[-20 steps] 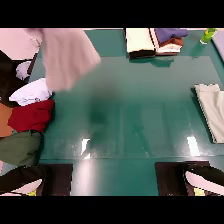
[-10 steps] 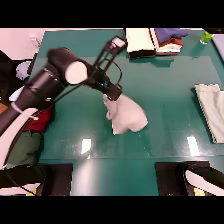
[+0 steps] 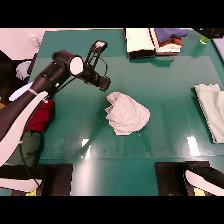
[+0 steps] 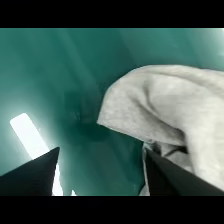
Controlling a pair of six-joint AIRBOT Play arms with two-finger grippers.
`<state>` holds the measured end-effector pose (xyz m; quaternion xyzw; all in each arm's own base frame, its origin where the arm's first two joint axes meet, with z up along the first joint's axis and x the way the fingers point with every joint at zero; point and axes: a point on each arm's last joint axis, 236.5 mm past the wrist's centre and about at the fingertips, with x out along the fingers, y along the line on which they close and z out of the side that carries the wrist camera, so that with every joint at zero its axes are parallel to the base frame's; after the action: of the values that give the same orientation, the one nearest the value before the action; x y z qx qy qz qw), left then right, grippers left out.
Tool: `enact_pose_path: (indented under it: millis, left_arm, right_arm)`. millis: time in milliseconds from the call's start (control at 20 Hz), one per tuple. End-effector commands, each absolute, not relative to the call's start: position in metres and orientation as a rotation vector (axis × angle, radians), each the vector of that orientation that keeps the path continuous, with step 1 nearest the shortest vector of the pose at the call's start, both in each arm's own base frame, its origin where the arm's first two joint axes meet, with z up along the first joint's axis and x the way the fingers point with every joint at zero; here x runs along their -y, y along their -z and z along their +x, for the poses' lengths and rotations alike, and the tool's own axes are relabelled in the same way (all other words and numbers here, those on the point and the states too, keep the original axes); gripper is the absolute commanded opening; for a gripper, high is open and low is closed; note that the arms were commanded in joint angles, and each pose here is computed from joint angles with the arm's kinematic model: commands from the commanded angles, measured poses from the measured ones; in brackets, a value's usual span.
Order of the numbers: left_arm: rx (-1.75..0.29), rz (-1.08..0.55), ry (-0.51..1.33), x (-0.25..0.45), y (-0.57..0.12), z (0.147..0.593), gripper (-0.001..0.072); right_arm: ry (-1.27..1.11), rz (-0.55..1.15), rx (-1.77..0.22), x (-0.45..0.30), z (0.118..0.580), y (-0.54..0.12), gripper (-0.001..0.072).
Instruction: Fold the shirts.
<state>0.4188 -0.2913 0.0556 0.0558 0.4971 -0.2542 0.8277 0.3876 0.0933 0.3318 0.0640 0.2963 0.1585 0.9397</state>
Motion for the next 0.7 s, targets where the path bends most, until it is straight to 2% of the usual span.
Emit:
enact_pose_path:
  millis: [0,200,400,450,550,600,650]
  left_arm:
    - [-1.185,0.013,0.549,0.301,0.005,0.426,0.0625]
    - [-1.255,-0.079,0.605,0.327,0.047,0.423,0.0624]
    - [-1.268,-0.073,0.598,0.327,0.061,0.424,0.0623]
    - [-1.264,-0.074,0.598,0.327,0.06,0.425,0.0537]
    - [-1.252,-0.039,0.625,0.328,0.058,0.425,0.0063]
    - [-1.238,0.009,0.646,0.325,0.054,0.426,0.0023]
    - [-1.23,0.068,0.63,0.317,0.049,0.43,0.0023]
  right_arm:
    - [-0.323,0.13,-0.612,-0.093,0.387,-0.33,0.0016]
    - [-0.323,0.13,-0.612,-0.093,0.387,-0.33,0.0016]
    - [-0.323,0.13,-0.613,-0.093,0.387,-0.33,0.0016]
    - [-0.323,0.13,-0.613,-0.093,0.387,-0.33,0.0016]
    - [-0.324,0.127,-0.63,-0.093,0.385,-0.327,0.0016]
    - [-0.325,0.123,-0.667,-0.093,0.381,-0.318,0.0016]
    - [-0.323,0.121,-0.728,-0.092,0.376,-0.301,0.0016]
